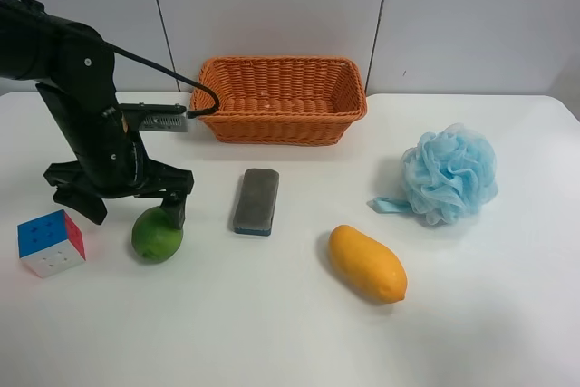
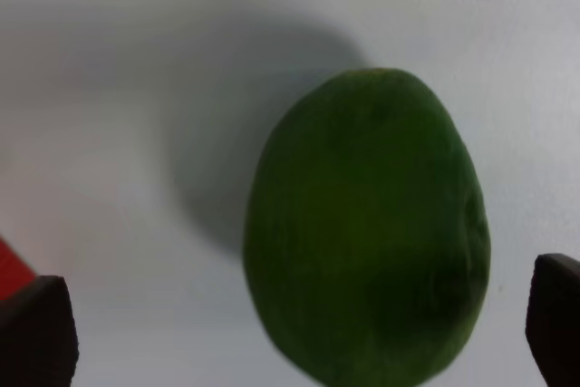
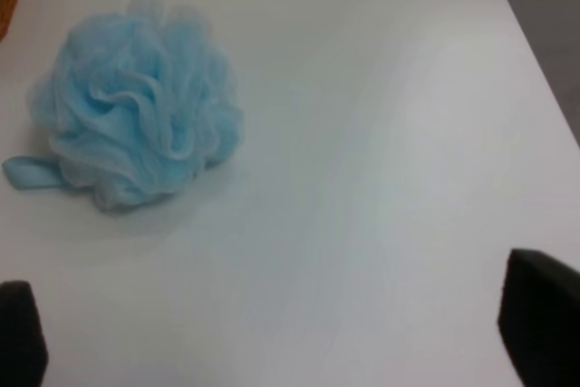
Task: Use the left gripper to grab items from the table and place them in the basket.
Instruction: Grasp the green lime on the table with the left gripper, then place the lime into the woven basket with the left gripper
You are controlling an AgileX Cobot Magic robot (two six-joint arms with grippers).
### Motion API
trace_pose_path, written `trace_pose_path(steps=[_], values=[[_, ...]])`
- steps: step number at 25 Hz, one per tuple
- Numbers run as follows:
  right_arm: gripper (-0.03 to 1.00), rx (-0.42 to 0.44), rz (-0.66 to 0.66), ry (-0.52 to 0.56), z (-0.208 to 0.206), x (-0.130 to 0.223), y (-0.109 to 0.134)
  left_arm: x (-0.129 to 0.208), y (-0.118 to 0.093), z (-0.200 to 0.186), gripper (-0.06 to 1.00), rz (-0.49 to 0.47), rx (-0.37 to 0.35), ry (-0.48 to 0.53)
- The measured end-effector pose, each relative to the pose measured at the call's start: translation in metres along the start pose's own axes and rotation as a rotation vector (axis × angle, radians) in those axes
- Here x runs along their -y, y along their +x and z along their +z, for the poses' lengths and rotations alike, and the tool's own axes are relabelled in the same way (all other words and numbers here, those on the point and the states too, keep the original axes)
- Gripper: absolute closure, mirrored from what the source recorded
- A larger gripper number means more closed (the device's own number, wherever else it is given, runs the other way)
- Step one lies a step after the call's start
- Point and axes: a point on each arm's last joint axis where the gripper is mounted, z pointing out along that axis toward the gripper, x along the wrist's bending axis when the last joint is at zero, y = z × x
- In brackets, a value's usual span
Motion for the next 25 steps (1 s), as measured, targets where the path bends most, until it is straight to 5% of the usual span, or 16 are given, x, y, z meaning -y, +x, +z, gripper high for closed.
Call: trace_pose_path(steps=[14, 20, 25], values=[[-0.02, 0.000, 0.000, 0.000, 0.000, 0.000, 0.000, -0.002, -0.008, 0.040, -0.04, -0.042, 0.045, 0.085], [-0.02, 0.000, 0.000, 0.000, 0.000, 0.000, 0.000, -0.001, -0.008, 0.041, 0.32, -0.021, 0.050, 0.090], [-0.02, 0.000, 0.000, 0.000, 0.000, 0.000, 0.000, -0.002, -0.009, 0.039, 0.33, -0.016, 0.049, 0.097]])
